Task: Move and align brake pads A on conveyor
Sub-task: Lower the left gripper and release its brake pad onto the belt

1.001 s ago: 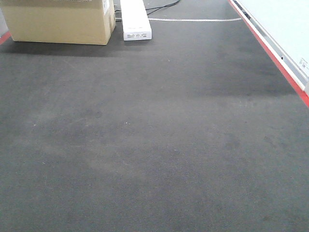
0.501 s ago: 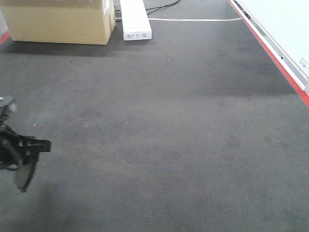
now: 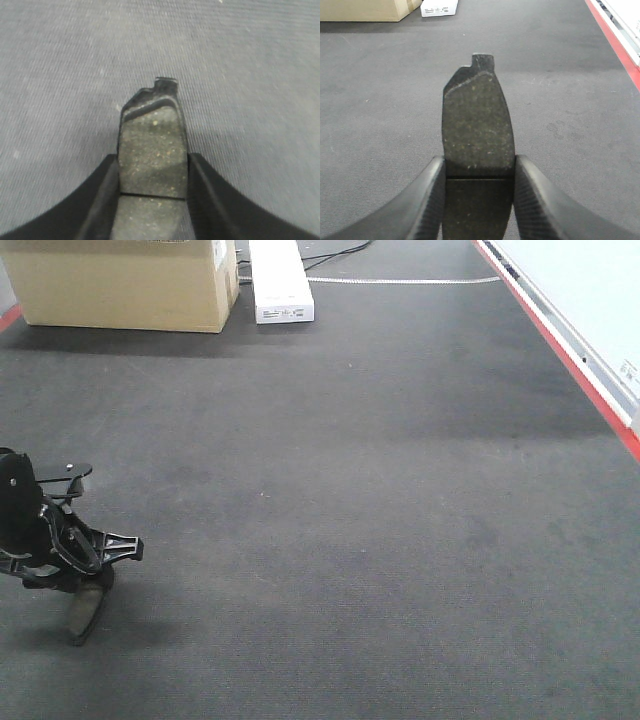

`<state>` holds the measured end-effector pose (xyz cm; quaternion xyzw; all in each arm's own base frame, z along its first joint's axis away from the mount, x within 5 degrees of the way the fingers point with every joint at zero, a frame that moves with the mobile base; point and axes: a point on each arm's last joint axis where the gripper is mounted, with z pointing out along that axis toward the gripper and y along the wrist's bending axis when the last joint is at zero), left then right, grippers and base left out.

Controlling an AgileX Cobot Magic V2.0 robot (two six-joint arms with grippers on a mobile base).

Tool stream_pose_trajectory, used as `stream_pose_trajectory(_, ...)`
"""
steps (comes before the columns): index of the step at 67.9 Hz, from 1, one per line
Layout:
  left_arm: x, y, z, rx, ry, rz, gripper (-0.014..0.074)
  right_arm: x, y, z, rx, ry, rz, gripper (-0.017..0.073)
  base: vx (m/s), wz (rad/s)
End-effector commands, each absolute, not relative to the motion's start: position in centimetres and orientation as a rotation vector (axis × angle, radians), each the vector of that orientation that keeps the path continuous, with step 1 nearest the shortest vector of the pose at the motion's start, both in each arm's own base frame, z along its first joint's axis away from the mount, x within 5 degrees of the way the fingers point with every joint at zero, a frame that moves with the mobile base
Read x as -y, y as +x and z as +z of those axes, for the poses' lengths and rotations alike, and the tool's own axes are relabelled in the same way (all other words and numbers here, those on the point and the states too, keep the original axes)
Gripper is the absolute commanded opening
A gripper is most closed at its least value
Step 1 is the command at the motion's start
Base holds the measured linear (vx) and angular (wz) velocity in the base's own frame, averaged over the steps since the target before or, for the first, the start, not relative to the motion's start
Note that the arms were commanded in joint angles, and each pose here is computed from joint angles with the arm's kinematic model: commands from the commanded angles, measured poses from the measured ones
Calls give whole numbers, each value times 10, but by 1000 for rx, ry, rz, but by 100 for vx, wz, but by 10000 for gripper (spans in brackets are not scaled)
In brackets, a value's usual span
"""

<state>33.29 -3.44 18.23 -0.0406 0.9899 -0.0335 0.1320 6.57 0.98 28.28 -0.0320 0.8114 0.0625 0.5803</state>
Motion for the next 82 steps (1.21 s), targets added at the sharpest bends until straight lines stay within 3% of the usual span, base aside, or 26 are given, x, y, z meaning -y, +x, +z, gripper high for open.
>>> stream_pose_trajectory(1,36,339,206,-2766,-95,-108,436,-10,68,300,-1782,-78,140,-4,0,0)
stream_pose_trajectory(9,34,337,215,-2742,-71,-86,500,-10,68,300,-1782,-78,140,-4,0,0)
stream_pose_trajectory(26,31,308,282,-2560,-38,-104,503,-10,68,300,-1782,-78,140,-4,0,0)
stream_pose_trajectory(35,29,280,326,-2410,-5,-112,503,-10,68,300,-1782,-78,140,-4,0,0)
stream_pose_trajectory(46,24,229,354,-2237,4,-119,503,-10,68,300,-1782,-78,140,-4,0,0)
stream_pose_trajectory(69,9,112,326,-1894,36,-76,503,-10,68,300,-1782,-78,140,-4,0,0)
stream_pose_trajectory(82,6,72,301,-1825,8,-123,503,-10,68,300,-1782,-78,140,-4,0,0)
